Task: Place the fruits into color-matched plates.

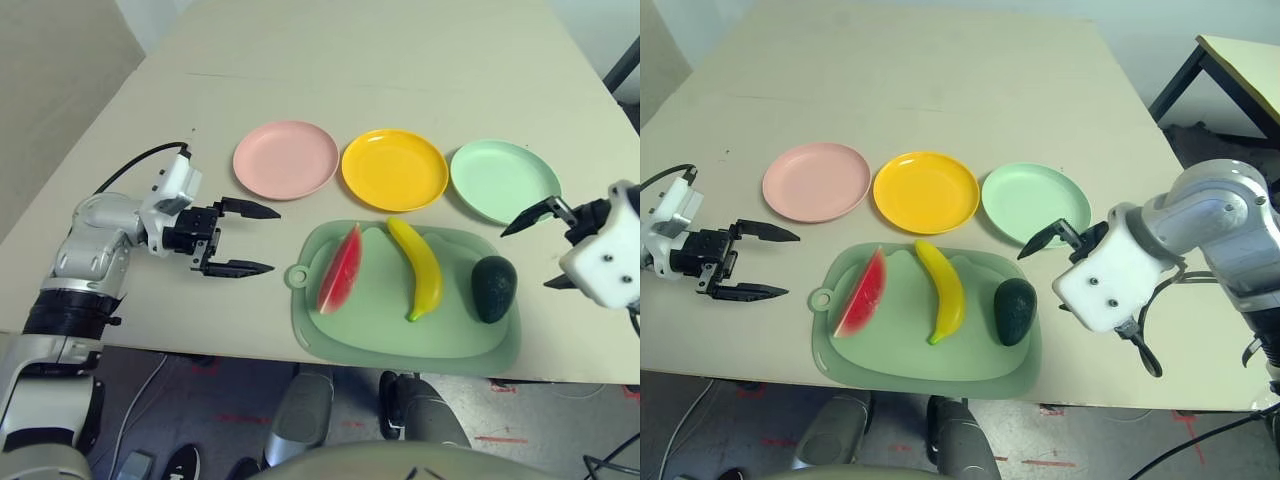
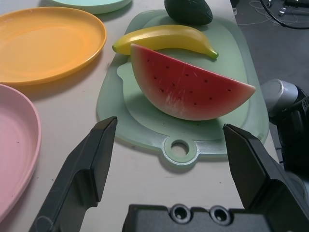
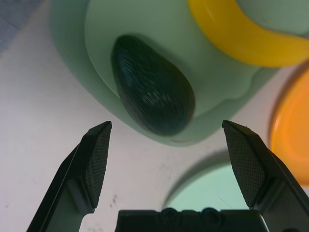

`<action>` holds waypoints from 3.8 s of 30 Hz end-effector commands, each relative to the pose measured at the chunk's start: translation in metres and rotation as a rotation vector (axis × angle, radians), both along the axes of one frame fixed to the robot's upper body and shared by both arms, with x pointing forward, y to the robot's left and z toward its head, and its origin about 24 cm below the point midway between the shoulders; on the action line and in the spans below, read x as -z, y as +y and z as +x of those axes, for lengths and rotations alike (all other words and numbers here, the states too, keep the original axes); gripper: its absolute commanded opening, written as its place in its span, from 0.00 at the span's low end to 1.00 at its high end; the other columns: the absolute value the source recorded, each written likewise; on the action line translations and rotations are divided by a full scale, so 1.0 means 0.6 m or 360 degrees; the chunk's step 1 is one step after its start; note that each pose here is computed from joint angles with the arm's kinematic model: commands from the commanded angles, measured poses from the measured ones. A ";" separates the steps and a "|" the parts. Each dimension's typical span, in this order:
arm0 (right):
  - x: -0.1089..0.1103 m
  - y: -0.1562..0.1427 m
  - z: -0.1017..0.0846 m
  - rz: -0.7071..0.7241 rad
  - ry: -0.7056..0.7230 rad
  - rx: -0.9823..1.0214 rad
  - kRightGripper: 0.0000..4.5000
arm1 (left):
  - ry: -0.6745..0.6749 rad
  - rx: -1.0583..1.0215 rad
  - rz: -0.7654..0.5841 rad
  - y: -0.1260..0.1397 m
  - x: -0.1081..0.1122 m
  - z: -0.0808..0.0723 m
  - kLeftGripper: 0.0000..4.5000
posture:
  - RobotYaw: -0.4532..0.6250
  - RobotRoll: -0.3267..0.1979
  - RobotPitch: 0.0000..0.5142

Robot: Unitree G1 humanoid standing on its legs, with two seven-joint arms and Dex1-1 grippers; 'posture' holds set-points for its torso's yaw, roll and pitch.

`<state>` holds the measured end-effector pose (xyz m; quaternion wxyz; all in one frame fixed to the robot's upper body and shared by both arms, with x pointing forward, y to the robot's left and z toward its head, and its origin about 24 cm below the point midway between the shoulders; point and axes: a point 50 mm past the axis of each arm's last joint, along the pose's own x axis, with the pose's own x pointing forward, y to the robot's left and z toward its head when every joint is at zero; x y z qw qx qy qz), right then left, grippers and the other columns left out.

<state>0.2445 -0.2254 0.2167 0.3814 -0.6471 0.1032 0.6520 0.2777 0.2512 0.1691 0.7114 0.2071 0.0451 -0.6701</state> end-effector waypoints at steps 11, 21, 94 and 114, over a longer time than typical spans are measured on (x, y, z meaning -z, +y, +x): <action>0.051 0.000 0.016 -0.0030 0.0093 0.0000 1.00 | -0.0050 0.0107 0.0018 -0.025 -0.024 0.005 1.00 | 0.62 0.62 0.32; 0.080 0.005 0.017 -0.0027 0.0118 0.0013 1.00 | -0.0070 0.0136 0.0050 -0.032 -0.032 0.003 1.00 | 0.63 0.62 0.31; 0.093 0.012 0.044 -0.0095 0.0201 0.0436 0.00 | -0.0165 0.0145 0.0080 -0.039 -0.037 0.006 1.00 | 0.63 0.62 0.30; 0.025 0.046 0.011 -0.0033 0.0175 0.0511 0.99 | -0.0141 0.0203 0.0063 -0.053 -0.037 0.012 1.00 | 0.60 0.62 0.31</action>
